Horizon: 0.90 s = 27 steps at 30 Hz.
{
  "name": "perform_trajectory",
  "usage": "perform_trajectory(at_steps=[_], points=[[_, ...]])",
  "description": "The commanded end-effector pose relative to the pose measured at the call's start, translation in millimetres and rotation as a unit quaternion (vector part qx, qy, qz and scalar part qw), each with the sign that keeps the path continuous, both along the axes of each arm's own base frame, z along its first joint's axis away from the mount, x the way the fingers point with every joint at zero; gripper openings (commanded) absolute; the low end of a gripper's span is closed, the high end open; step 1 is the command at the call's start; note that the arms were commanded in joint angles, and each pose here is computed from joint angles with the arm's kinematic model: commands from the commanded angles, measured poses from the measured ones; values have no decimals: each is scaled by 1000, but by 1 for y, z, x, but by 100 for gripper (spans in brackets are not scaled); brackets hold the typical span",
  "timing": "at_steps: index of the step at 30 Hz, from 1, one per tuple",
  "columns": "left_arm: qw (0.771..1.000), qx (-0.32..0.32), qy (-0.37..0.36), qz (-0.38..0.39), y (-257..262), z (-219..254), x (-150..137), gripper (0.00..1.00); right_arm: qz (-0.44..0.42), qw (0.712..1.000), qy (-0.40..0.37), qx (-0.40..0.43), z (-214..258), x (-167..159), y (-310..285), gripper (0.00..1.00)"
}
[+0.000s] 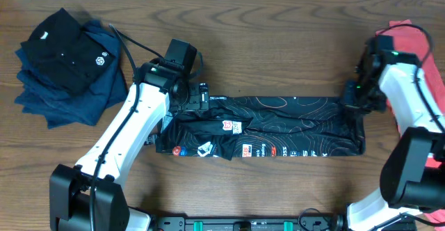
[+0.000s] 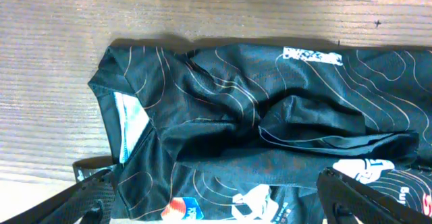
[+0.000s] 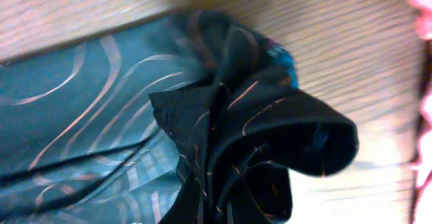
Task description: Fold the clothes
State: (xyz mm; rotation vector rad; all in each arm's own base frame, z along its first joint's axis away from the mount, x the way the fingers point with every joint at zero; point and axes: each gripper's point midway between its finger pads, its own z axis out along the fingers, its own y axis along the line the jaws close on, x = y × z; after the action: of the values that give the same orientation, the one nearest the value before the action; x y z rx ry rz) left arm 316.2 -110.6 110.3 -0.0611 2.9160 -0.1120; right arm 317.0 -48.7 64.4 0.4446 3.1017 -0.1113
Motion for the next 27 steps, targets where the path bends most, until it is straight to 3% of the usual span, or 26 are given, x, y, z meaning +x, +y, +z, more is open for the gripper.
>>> perform_trajectory(at_steps=[1,16,27], points=[[1000,9,1,4,6,-1,1,96,-4,1000,-6,12,4,4,27,1],[1000,9,2,3,6,-1,0,96,58,997,-32,28,0,9,123,1],[1000,12,10,4,7,-2,-3,96,99,993,-59,37,-2,14,161,2]])
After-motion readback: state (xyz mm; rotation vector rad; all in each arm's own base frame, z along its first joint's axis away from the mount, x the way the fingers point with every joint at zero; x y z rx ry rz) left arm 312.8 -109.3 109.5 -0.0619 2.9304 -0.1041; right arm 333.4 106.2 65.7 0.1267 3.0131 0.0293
